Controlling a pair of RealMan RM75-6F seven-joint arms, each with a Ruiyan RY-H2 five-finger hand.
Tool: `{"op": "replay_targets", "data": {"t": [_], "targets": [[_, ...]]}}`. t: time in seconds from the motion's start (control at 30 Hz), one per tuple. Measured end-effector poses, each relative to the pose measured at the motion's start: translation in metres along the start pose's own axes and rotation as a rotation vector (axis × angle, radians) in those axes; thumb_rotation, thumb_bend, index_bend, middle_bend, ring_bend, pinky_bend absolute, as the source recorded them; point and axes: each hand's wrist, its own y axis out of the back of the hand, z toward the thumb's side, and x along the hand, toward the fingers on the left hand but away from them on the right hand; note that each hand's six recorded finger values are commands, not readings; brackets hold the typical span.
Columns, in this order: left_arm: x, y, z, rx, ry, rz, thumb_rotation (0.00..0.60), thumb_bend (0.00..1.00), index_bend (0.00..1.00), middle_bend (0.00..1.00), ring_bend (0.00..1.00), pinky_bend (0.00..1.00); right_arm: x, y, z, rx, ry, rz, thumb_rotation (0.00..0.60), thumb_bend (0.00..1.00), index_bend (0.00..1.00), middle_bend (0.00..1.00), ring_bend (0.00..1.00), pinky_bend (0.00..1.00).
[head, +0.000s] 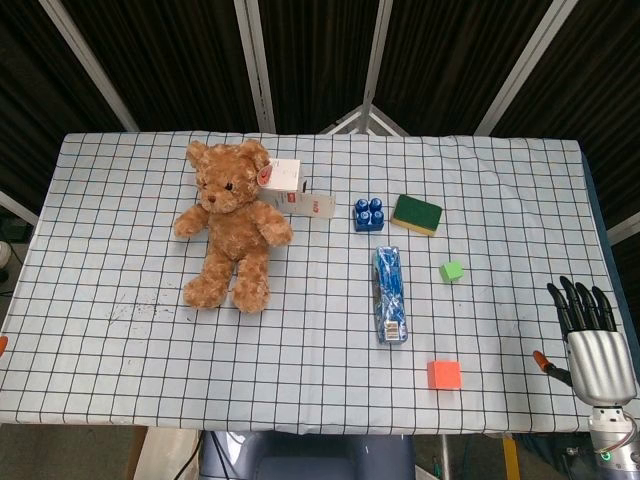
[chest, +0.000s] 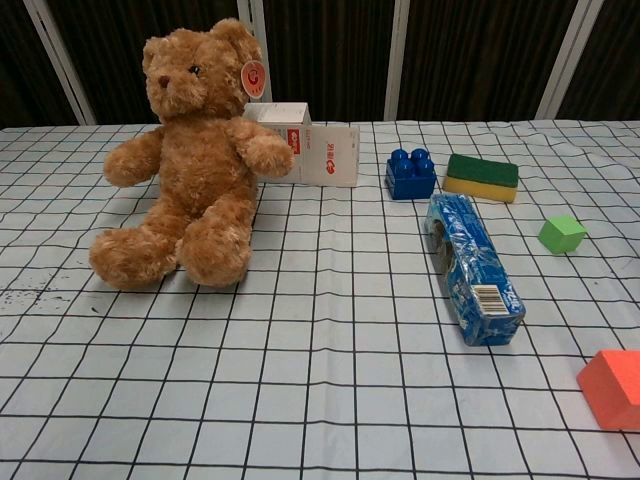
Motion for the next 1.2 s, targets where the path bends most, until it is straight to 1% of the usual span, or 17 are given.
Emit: {"op": "replay_targets", "data": {"t": [0.5,0.7,0.93,1.1,1.2], "targets": [[0.001,-0.001,0.002,-0.008,-0.003,0.003,0.600,0.33,0.23,0.07,0.00,0.00,0.001,0.001,-0.002,-0.009,-0.007,0.000,0.600,0.15,0.00,0.00,0.00,0.00],[0.003,-0.008,0.002,-0.011,0.007,-0.026,0.600,0.33,0.23,0.07,0.00,0.00,0.003,0.002,-0.003,-0.012,-0.005,0.005,0.600,0.15,0.00,0.00,0.00,0.00],[0.006,-0.011,0.000,-0.020,0.017,-0.042,0.600,0.33,0.23,0.08,0.00,0.00,0.003,0.006,-0.005,-0.025,-0.011,-0.010,0.600,0.15,0.00,0.00,0.00,0.00],[0.015,-0.017,0.000,-0.020,0.015,-0.042,0.600,0.33,0.24,0.12,0.00,0.00,0.003,0.005,-0.006,-0.033,-0.009,-0.003,0.600,0.15,0.00,0.00,0.00,0.00],[0.024,-0.026,0.000,-0.042,0.016,-0.062,0.600,0.33,0.24,0.12,0.00,0.00,0.003,0.005,-0.006,-0.037,-0.009,0.001,0.600,0.15,0.00,0.00,0.00,0.00]]}}
